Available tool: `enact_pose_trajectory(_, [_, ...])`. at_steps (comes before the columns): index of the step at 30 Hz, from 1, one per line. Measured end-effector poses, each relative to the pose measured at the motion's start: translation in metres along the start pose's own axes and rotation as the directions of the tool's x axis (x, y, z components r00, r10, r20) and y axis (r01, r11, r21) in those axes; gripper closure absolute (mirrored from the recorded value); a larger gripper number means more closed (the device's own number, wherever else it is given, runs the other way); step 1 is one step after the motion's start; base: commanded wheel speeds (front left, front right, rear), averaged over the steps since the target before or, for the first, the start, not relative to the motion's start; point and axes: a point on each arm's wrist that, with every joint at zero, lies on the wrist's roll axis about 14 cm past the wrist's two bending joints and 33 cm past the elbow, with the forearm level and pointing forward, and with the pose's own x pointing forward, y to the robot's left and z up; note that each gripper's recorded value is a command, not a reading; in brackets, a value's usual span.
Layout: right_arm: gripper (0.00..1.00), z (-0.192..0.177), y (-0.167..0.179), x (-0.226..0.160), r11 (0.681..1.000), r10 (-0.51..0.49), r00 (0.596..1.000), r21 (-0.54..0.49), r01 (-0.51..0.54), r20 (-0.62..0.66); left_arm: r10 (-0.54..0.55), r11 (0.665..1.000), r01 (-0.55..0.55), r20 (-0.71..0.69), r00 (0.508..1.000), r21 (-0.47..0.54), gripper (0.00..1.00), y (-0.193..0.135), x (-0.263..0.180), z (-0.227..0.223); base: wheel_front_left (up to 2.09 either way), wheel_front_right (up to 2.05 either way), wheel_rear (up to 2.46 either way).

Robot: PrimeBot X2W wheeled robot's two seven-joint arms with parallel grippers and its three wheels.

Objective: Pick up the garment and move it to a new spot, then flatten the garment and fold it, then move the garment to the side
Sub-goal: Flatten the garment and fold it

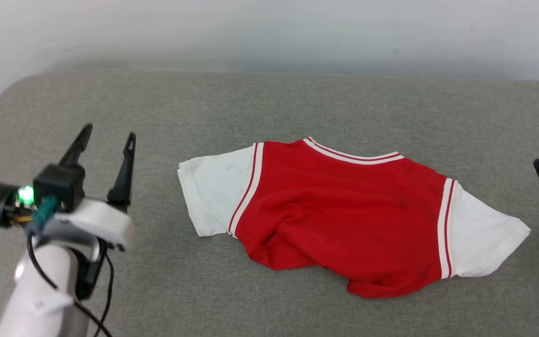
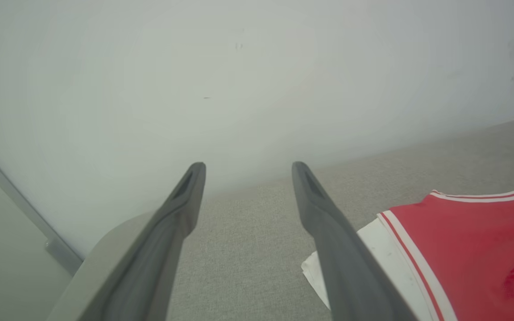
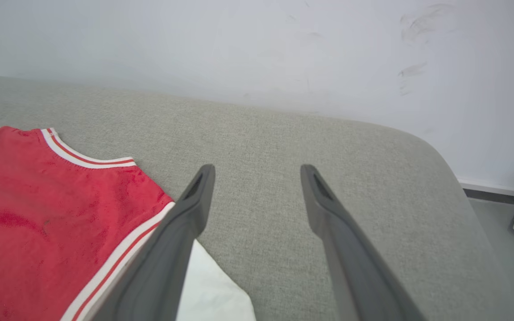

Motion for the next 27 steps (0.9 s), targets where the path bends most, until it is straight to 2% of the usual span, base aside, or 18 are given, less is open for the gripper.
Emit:
enact_pose_trajectory(5, [0.00,0.010,0.008,-0.006,1.000,-0.002,0.996,0.015,0.001,0.085,-0.102,0.995,0.102,-0.098,0.990,-0.005,0.00,-0.009,0.039,0.007,0.00,0.00,0.00])
enact_pose_trajectory(9, [0.00,0.000,0.013,-0.015,1.000,-0.011,0.995,0.015,0.010,0.101,-0.195,0.980,0.178,-0.260,0.946,-0.089,0.00,-0.028,0.061,-0.008,0.00,0.00,0.00])
enact_pose_trajectory(11, [0.00,-0.002,0.014,-0.018,1.000,-0.018,0.995,0.010,0.017,0.103,-0.253,0.967,0.224,-0.371,0.894,-0.119,0.00,-0.039,0.066,-0.024,0.00,0.00,0.00])
enact_pose_trajectory(14, [0.00,-0.003,0.016,-0.022,0.999,-0.033,0.994,0.015,0.032,0.100,-0.313,0.949,0.277,-0.544,0.779,-0.148,0.00,-0.050,0.062,-0.055,0.00,0.00,0.00])
enact_pose_trajectory(17, [0.00,-0.005,0.018,-0.024,0.999,-0.049,0.995,0.017,0.048,0.091,-0.336,0.937,0.308,-0.652,0.680,-0.162,0.00,-0.056,0.063,-0.077,0.00,0.00,0.00])
enact_pose_trajectory(21, [0.00,-0.007,0.021,-0.026,0.998,-0.067,0.995,0.019,0.066,0.074,-0.339,0.930,0.319,-0.768,0.544,-0.185,0.00,-0.059,0.059,-0.113,0.00,0.00,0.00])
enact_pose_trajectory(27, [0.00,-0.010,0.019,-0.025,0.995,-0.096,0.994,0.012,0.096,0.048,-0.332,0.925,0.314,-0.856,0.396,-0.214,0.00,-0.064,0.060,-0.156,0.00,0.00,0.00])
